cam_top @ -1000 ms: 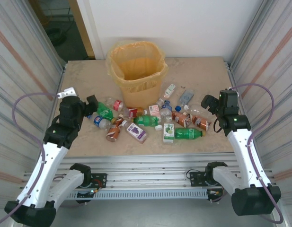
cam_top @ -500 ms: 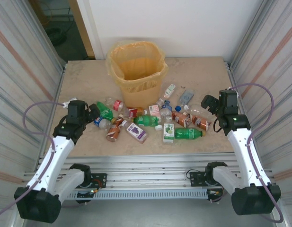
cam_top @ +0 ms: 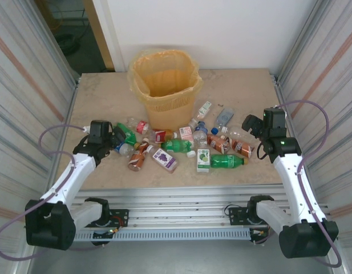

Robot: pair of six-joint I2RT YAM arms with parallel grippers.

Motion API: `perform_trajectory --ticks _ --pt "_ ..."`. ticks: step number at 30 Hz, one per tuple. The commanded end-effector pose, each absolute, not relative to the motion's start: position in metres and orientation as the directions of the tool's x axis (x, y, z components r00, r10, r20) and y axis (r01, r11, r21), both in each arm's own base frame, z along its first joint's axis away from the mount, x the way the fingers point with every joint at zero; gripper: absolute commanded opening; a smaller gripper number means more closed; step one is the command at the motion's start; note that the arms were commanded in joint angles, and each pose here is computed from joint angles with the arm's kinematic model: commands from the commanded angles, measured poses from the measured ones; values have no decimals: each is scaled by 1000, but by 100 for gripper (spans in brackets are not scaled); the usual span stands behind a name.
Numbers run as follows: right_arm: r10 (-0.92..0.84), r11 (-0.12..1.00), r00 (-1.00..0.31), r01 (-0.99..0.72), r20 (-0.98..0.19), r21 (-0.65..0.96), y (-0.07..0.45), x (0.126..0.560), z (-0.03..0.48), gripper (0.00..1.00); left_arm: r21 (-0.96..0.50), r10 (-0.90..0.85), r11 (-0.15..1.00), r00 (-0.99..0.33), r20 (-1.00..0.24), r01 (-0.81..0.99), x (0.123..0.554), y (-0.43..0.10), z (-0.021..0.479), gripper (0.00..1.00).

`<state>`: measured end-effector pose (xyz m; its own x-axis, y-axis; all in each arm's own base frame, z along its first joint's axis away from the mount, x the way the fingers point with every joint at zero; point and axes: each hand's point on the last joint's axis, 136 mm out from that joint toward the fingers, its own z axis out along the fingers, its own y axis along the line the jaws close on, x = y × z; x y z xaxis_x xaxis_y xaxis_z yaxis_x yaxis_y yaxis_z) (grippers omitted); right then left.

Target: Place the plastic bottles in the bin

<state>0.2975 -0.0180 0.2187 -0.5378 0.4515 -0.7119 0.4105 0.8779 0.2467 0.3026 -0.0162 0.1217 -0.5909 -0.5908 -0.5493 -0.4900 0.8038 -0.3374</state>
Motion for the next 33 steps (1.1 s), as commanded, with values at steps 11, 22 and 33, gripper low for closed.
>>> perform_trajectory --ticks 11,22,33 --pt "442 883 -563 410 -698 228 -17 296 209 98 -319 -627 778 -641 -443 -541 311 -22 76 98" --pt "439 884 -566 414 -698 220 -18 296 209 98 -258 -626 779 -682 -378 -571 309 -20 43 97" --pt "441 884 -563 409 -699 229 -16 298 211 98 -219 -672 739 -677 -300 -637 296 -6 13 90"
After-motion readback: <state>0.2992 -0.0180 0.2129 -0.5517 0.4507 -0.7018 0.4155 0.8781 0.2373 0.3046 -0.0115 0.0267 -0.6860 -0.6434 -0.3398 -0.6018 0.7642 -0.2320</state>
